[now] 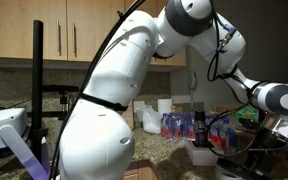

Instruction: Pick up the bottle and remote, then put them on the box

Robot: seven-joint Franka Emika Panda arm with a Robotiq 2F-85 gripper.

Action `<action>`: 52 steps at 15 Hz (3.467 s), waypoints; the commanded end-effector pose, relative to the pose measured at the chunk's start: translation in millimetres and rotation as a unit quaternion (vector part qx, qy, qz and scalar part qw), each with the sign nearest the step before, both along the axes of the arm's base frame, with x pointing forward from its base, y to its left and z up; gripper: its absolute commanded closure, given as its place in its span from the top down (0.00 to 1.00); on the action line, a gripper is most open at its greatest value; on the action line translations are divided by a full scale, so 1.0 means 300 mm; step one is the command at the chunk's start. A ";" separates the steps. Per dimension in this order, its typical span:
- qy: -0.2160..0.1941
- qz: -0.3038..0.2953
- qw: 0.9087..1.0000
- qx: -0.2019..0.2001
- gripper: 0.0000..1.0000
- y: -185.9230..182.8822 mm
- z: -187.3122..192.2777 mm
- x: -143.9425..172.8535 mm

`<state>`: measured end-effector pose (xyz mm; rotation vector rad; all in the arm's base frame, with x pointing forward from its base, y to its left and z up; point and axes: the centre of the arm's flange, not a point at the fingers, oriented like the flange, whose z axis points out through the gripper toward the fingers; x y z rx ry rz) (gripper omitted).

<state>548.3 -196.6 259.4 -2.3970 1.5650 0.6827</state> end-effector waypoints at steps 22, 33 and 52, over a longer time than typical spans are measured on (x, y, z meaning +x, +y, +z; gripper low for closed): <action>-0.005 -0.022 0.999 0.033 1.00 -0.012 0.015 -0.122; 0.000 -0.028 0.999 0.024 0.19 -0.061 0.025 -0.121; -0.112 0.171 0.973 -0.107 0.19 0.297 1.001 -0.090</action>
